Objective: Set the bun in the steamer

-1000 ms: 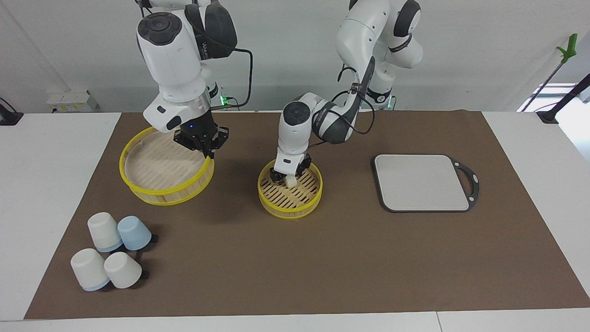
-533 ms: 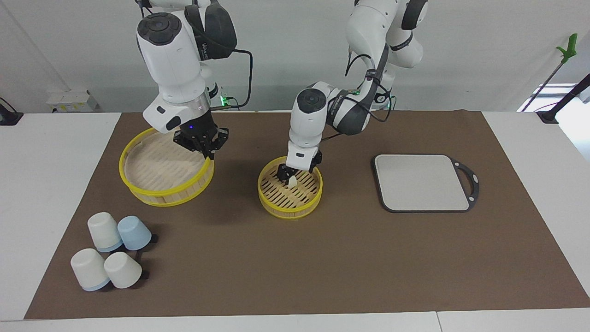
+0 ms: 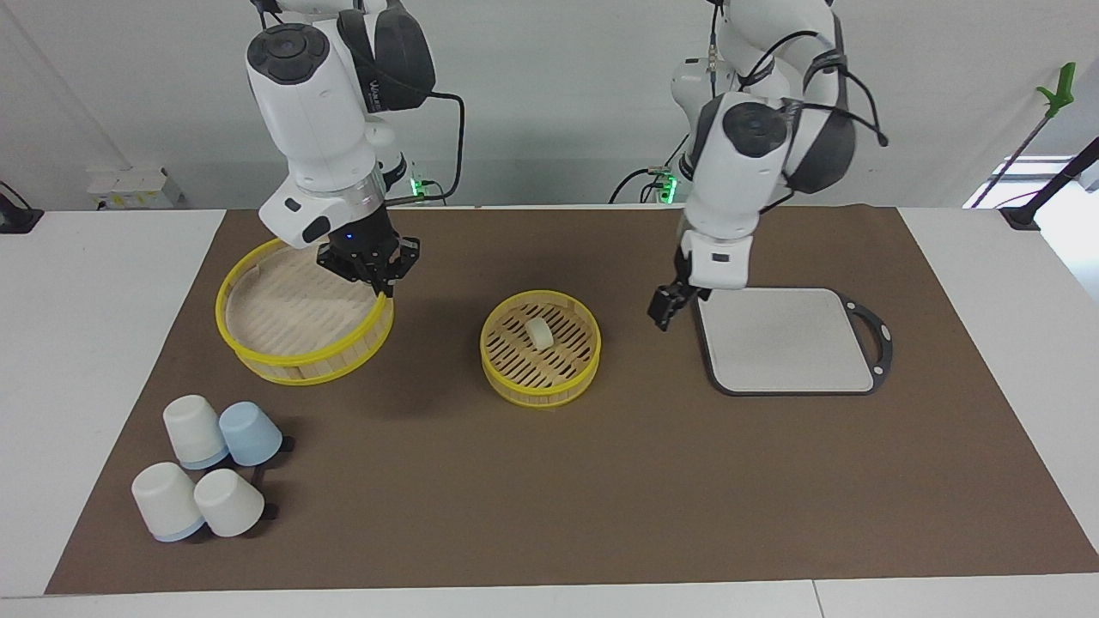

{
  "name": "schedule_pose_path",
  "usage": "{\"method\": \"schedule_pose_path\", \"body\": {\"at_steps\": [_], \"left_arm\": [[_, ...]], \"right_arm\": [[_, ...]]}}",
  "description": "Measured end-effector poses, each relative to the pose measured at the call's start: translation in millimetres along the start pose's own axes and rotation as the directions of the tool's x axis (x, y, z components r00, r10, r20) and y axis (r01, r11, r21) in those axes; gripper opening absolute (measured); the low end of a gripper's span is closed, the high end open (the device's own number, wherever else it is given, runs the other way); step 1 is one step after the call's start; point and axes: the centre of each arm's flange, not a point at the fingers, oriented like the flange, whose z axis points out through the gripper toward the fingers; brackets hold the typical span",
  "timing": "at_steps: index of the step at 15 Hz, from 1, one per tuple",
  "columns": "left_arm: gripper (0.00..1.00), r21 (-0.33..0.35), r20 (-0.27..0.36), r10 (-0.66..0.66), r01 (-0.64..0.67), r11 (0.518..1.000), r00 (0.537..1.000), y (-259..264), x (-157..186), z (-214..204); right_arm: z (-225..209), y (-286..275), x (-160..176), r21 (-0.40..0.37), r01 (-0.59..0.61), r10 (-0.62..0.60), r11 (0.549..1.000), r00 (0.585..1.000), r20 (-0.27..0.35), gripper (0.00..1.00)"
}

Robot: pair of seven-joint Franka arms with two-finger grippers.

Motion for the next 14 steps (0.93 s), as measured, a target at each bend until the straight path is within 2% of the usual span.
{"method": "schedule_pose_path", "body": {"at_steps": [3, 6, 9, 12, 14], "left_arm": [[1.0, 0.003, -0.003, 0.096, -0.096, 0.995, 0.995, -91.6, 58.1, -29.4], [1.0, 0.016, 0.029, 0.203, -0.204, 0.979, 0.979, -157.0, 81.5, -45.4], [1.0, 0.016, 0.043, 0.262, -0.263, 0.965, 0.964, -189.7, 85.3, -59.8], [1.0, 0.014, 0.041, 0.274, -0.274, 0.962, 0.961, -196.7, 75.8, -75.6], [1.0, 0.019, 0.065, 0.275, -0.277, 0.961, 0.959, -199.6, 67.6, -72.3]], "right_arm": [[-0.6, -9.3, -0.7, 0.004, -0.001, 0.001, 1.0, 1.0, -0.012, 0.09], [1.8, -34.4, -4.7, 0.009, -0.028, 0.028, 1.0, 0.999, -0.023, 0.09], [7.5, -81.6, -14.5, 0.019, -0.072, 0.073, 0.997, 0.997, -0.037, 0.09], [27.9, -133.1, -21.9, 0.033, -0.14, 0.141, 0.99, 0.989, -0.043, 0.09], [44.5, -169.4, -27.5, 0.042, -0.183, 0.185, 0.982, 0.982, -0.044, 0.09]]}}
